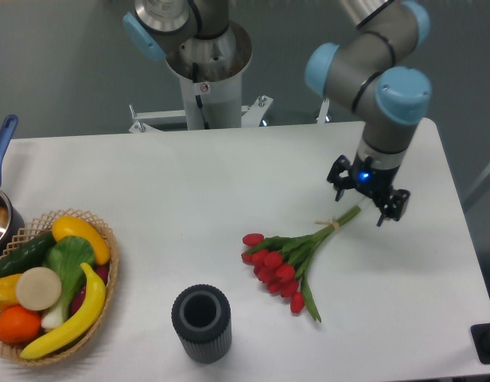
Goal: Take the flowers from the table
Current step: 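Move the open gripper over the twine-tied stems of the red tulips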
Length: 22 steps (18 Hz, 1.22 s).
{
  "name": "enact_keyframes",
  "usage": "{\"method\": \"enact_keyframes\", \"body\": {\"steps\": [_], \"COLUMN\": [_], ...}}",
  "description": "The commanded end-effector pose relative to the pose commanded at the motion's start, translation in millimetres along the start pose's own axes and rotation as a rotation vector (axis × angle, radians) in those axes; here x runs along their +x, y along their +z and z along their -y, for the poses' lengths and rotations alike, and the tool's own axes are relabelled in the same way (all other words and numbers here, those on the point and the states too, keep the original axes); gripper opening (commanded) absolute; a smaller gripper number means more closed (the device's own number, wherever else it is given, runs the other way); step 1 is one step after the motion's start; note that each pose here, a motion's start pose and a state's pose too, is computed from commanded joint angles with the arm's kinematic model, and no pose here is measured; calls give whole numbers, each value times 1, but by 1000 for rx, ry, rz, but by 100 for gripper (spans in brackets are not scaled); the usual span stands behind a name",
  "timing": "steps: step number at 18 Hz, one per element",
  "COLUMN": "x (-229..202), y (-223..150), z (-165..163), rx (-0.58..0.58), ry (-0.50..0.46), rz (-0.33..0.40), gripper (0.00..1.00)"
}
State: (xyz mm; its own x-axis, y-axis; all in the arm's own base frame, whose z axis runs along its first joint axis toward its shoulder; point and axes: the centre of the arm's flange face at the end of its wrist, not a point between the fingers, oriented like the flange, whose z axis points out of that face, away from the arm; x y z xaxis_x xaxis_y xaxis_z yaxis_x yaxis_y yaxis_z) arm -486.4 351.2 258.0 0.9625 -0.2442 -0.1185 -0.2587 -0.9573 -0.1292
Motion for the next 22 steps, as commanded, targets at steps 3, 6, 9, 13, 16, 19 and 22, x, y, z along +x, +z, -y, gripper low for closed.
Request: {"method": "enact_keyframes", "body": {"steps": [3, 6, 9, 13, 16, 19, 22], "x": [12, 18, 21, 22, 25, 31, 38], "y": [15, 31, 39, 46, 55, 63, 70], "z": [3, 15, 25, 31, 35, 36, 42], "rx": [-3, -2, -2, -3, -7, -12, -17], "ry": [5, 20, -44, -48, -55, -51, -36], "rz": [-35, -64, -77, -83, -97, -114, -130], "gripper": [100, 100, 100, 100, 100, 100, 100]}}
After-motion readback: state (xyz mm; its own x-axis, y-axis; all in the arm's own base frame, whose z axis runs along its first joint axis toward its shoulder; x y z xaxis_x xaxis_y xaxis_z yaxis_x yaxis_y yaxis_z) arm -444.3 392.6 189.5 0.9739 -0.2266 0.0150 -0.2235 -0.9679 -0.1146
